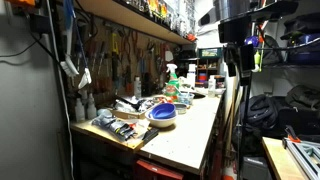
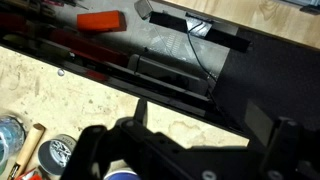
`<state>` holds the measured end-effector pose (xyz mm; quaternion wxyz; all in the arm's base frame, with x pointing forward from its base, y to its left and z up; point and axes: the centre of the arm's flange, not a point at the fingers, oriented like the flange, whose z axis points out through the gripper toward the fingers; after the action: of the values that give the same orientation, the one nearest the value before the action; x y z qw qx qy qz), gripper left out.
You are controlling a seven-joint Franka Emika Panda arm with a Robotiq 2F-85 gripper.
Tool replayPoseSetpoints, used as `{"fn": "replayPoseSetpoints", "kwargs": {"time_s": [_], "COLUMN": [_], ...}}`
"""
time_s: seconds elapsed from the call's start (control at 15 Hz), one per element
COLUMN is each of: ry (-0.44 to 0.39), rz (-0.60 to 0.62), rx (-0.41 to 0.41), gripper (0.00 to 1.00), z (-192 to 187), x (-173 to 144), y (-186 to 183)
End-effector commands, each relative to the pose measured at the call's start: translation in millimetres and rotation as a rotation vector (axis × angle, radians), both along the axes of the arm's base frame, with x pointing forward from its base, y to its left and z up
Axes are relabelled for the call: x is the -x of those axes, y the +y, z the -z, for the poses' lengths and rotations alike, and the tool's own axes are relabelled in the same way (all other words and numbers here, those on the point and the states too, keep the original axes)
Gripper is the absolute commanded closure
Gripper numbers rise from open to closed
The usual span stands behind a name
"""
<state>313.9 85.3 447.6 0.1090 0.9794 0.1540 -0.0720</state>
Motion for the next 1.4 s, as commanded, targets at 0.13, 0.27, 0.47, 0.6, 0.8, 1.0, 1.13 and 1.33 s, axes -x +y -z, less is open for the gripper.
{"fn": "replayPoseSetpoints", "kwargs": {"time_s": [0.13, 0.27, 0.47, 0.6, 0.8, 1.0, 1.13, 1.33], "ry": [0.000, 0.000, -0.067, -0.115, -0.210, -0.311, -0.281, -0.279], "rz": [0.000, 0.000, 0.157, 0.257, 0.405, 0.548, 0.480, 0.477], "rx": [0.000, 0.000, -0.030, -0.036, -0.056, -0.022, -0.064, -0.064], "gripper": [0.00, 0.00, 0.00, 0.00, 0.00, 0.00, 0.00, 0.00], "z": [0, 0, -2, -7, -18, -30, -30, -30], "x": [0, 0, -12, -30, -58, -83, -68, -69], "y": [0, 0, -16, -42, -72, -79, -85, -84]}}
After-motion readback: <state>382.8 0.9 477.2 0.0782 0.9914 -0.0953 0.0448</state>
